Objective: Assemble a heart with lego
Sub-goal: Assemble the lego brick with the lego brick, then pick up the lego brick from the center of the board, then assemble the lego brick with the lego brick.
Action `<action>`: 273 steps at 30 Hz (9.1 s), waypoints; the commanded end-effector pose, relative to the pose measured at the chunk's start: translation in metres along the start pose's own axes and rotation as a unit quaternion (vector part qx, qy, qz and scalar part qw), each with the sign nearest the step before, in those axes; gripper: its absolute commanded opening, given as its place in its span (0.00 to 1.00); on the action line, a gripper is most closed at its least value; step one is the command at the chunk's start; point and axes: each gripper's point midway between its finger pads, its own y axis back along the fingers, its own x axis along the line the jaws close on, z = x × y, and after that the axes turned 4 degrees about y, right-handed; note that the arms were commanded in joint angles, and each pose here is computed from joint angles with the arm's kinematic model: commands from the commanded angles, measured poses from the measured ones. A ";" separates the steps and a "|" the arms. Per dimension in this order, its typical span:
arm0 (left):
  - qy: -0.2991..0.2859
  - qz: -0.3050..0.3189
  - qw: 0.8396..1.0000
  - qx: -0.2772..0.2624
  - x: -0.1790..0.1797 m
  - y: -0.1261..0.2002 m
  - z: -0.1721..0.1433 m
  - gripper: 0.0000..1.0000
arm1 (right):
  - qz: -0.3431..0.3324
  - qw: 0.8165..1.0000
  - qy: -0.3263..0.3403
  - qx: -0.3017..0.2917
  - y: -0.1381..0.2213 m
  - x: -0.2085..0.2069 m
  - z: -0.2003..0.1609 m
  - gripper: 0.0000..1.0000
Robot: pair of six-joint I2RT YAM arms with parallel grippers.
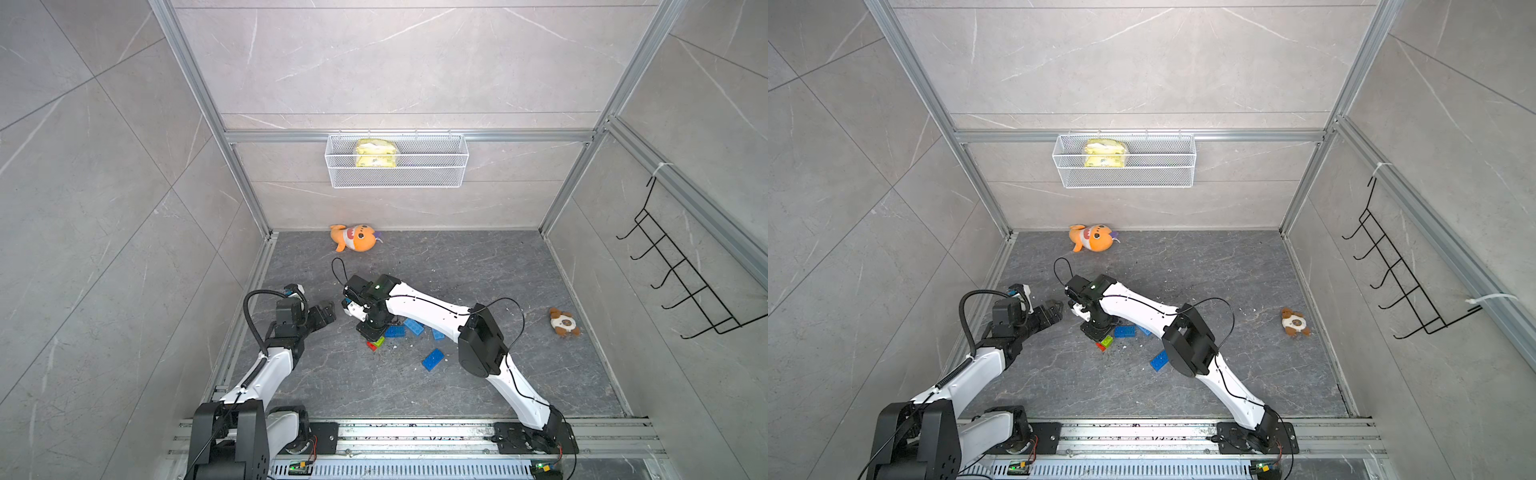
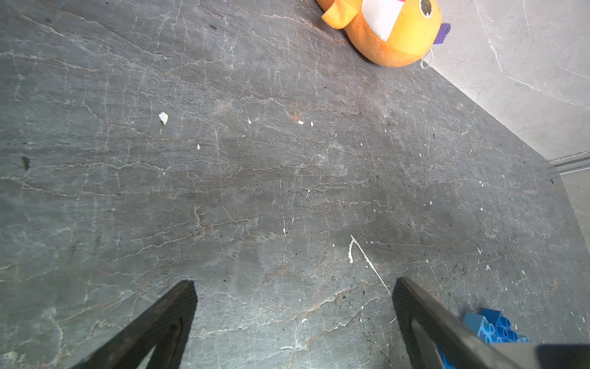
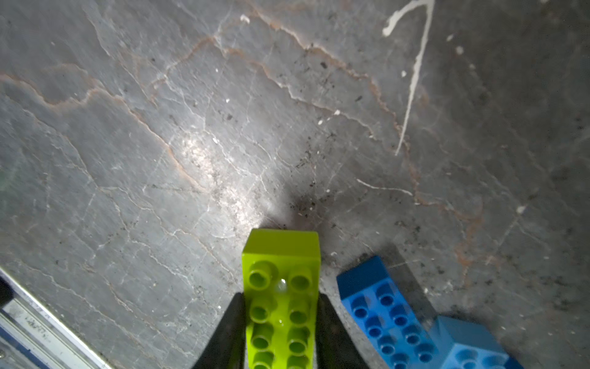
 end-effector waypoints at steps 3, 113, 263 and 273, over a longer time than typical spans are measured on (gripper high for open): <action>0.003 -0.001 1.000 -0.007 -0.001 0.003 0.004 1.00 | -0.006 0.999 -0.028 -0.030 0.012 -0.001 0.007 0.13; 0.006 -0.053 0.999 -0.002 -0.016 0.000 -0.001 1.00 | -0.052 0.989 -0.130 0.047 -0.024 -0.109 -0.096 0.38; 0.164 -0.187 0.951 0.186 -0.049 0.031 -0.099 0.66 | 0.031 0.996 -0.074 -0.045 0.042 0.013 0.000 0.16; 0.168 -0.187 0.949 0.192 -0.049 0.032 -0.104 0.66 | 0.025 0.997 -0.078 0.014 -0.008 0.008 -0.012 0.16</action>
